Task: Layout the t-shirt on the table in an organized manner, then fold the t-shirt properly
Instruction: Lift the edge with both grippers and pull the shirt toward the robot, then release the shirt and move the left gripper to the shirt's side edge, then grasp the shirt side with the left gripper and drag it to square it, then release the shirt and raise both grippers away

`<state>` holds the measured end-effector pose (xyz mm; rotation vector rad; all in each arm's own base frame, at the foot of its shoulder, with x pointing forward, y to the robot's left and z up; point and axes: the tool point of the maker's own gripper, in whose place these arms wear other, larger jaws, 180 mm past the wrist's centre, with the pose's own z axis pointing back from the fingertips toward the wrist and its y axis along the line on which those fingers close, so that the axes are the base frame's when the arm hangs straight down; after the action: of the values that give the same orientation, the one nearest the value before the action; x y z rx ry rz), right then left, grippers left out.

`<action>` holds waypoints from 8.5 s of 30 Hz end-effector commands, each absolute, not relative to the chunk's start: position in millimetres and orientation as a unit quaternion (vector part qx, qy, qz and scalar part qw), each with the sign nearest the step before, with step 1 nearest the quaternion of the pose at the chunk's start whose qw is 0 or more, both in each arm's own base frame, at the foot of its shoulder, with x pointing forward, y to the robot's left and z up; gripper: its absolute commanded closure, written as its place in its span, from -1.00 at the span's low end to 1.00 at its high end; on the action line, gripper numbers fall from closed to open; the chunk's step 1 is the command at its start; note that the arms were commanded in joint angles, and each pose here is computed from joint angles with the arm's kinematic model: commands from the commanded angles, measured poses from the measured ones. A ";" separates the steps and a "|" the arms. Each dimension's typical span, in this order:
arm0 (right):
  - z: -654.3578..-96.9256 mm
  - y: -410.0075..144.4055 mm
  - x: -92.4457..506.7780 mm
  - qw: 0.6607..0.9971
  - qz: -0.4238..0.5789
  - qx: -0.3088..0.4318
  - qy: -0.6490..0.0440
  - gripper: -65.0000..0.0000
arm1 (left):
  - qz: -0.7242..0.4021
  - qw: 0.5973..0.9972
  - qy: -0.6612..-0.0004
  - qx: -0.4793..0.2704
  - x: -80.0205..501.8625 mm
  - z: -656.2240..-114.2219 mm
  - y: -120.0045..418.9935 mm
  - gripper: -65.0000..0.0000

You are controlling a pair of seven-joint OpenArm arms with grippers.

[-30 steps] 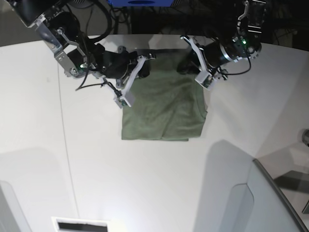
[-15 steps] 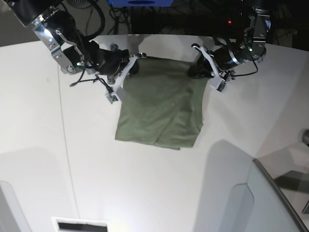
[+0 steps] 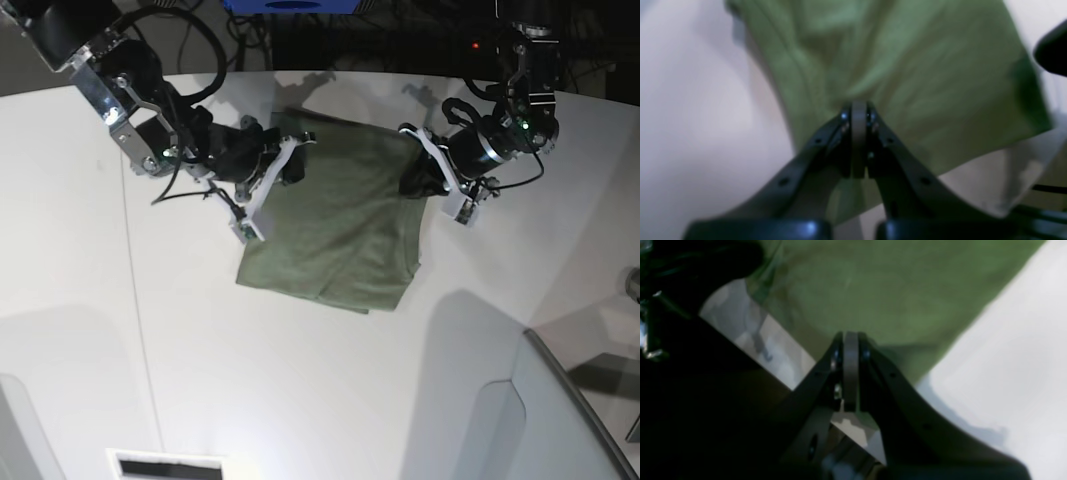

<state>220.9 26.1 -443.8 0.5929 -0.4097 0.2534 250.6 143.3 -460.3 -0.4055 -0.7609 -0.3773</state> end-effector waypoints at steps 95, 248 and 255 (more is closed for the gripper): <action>-411.2 -130.3 283.0 0.931 -0.030 0.188 -0.312 -0.01 | -0.027 0.905 -0.294 -0.307 259.9 -479.3 150.0 1.00; -481.5 -241.1 10.0 0.995 0.015 -0.066 -0.074 0.99 | -0.319 0.935 -0.153 -0.001 44.4 -487.2 210.0 1.00; -589.3 -209.3 -62.6 0.982 0.143 -0.093 0.080 0.99 | -0.167 0.973 -0.145 -0.058 -17.4 -588.2 213.2 1.00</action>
<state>-49.1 -202.4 -592.8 -0.1719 0.1280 0.2840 -15.8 208.9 -591.4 -0.1181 -0.2872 -0.3372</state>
